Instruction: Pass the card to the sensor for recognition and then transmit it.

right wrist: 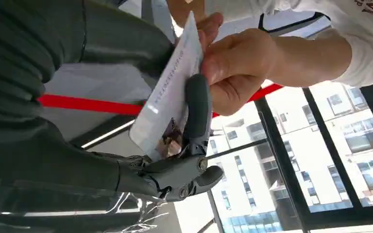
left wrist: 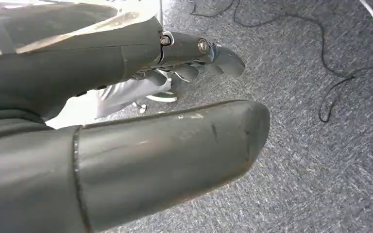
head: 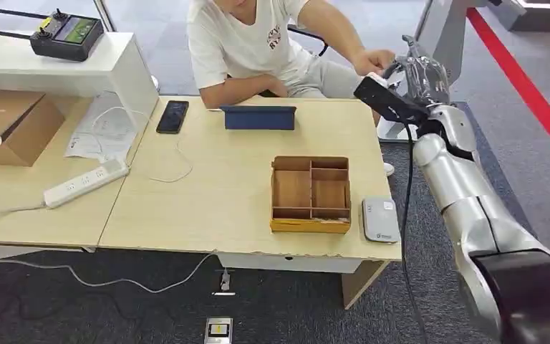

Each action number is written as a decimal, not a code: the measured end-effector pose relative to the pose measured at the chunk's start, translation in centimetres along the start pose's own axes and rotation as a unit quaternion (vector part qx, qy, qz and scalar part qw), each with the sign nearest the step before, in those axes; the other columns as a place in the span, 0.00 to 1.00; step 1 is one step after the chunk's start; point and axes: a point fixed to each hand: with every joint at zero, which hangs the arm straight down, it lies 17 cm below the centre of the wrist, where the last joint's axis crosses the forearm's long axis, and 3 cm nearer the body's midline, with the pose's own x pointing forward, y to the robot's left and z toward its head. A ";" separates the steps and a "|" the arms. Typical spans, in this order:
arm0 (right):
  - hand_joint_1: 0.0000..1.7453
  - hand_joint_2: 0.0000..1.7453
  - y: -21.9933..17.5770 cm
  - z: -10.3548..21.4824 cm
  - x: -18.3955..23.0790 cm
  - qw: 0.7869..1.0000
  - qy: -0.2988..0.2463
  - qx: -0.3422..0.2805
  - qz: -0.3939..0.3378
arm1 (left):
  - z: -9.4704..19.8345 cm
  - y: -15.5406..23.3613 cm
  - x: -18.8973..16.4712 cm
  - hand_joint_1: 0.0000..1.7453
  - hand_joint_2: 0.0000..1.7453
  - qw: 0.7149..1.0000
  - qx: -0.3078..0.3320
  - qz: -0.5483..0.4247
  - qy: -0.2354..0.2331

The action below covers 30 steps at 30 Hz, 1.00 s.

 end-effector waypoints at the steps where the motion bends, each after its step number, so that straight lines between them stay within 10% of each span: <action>1: 0.00 1.00 0.0 0.0 -0.1 1.000 0.001 -0.001 0.001 | 0.0 0.0 0.0 0.00 0.00 1.000 0.000 0.000 0.000; 16: 0.00 1.00 0.4 0.2 0.1 0.997 0.002 0.003 -0.074 | 0.1 -0.3 0.1 0.00 0.00 1.000 0.001 -0.003 0.000; 23: 0.00 1.00 2.6 1.0 2.0 0.921 0.037 0.082 -0.379 | 0.4 -1.4 -0.7 0.00 0.00 1.000 -0.003 0.008 0.008; 30: 0.00 1.00 5.2 4.8 2.1 0.865 0.048 0.125 -0.483 | 0.5 -1.9 -1.5 0.00 0.00 1.000 -0.008 0.018 0.018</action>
